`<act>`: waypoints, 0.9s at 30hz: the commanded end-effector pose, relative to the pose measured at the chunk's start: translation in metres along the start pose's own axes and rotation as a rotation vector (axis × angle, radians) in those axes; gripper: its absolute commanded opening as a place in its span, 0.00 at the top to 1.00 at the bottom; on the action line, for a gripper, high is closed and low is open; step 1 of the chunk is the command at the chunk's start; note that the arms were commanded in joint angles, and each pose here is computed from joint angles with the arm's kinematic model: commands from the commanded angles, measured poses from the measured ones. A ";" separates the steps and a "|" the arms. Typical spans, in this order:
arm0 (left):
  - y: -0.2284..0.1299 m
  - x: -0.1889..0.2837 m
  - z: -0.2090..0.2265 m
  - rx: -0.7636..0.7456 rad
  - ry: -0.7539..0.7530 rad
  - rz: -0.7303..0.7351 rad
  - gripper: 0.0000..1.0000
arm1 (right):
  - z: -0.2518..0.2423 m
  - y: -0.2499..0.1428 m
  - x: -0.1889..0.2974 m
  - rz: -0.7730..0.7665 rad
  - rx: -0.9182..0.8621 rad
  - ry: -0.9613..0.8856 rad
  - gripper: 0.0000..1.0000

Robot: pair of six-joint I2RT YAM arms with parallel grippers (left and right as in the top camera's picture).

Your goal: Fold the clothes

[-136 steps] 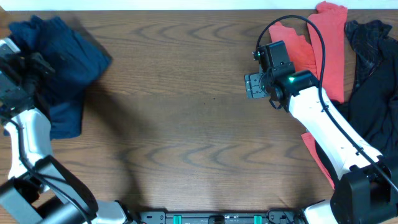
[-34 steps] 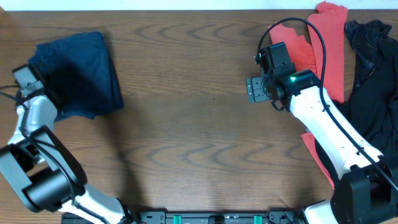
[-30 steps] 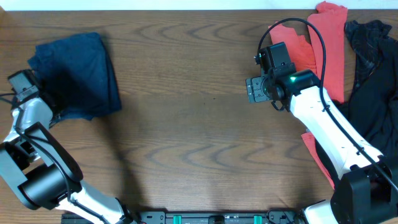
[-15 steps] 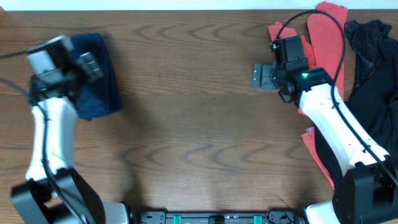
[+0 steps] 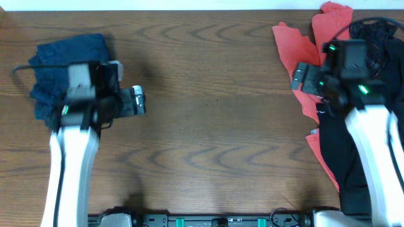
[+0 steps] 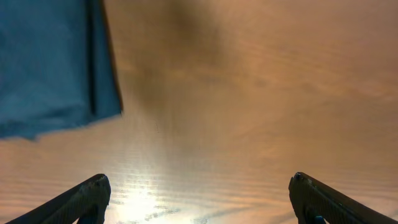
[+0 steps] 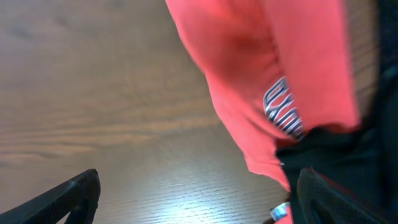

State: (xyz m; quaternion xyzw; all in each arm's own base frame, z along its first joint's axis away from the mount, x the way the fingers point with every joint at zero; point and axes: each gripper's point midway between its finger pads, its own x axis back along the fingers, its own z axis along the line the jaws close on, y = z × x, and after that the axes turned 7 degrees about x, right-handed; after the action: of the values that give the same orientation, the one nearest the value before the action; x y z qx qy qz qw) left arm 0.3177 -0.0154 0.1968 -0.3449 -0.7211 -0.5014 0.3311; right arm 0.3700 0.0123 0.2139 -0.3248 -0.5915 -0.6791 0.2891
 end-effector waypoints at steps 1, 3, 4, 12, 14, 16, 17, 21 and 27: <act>-0.003 0.046 -0.014 -0.063 -0.045 -0.158 0.07 | -0.006 0.000 0.046 -0.121 0.010 -0.027 0.01; -0.008 0.070 -0.020 -0.090 -0.073 -0.262 0.07 | -0.007 -0.010 0.063 -0.173 0.021 -0.042 0.01; -0.011 0.080 -0.022 -0.101 -0.085 -0.313 0.07 | -0.008 -0.017 0.071 -0.204 0.027 -0.051 0.01; -0.037 0.141 -0.028 -0.149 -0.165 -0.615 0.02 | -0.009 -0.069 0.088 -0.341 0.032 -0.006 0.01; -0.040 0.149 -0.029 -0.154 -0.172 -0.642 0.02 | -0.013 -0.084 0.086 -0.307 0.036 -0.014 0.01; -0.043 0.153 -0.029 -0.157 -0.175 -0.655 0.02 | -0.017 -0.101 0.083 -0.244 0.045 -0.028 0.01; -0.044 0.154 -0.029 -0.157 -0.175 -0.658 0.02 | -0.019 -0.109 0.082 -0.213 0.049 -0.035 0.01; -0.048 0.150 -0.027 -0.152 -0.170 -0.633 0.02 | -0.026 -0.137 0.077 -0.095 0.065 -0.061 0.01; -0.056 0.144 -0.024 -0.144 -0.161 -0.594 0.02 | -0.033 -0.163 0.076 0.012 0.079 -0.085 0.01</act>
State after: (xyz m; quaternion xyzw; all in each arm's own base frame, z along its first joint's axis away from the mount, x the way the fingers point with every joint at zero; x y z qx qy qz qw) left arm 0.1978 -0.0274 0.2981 -0.1730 -0.7771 -0.5992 0.0848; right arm 0.1972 0.0024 0.1750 -0.3345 -0.6300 -0.6434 0.2779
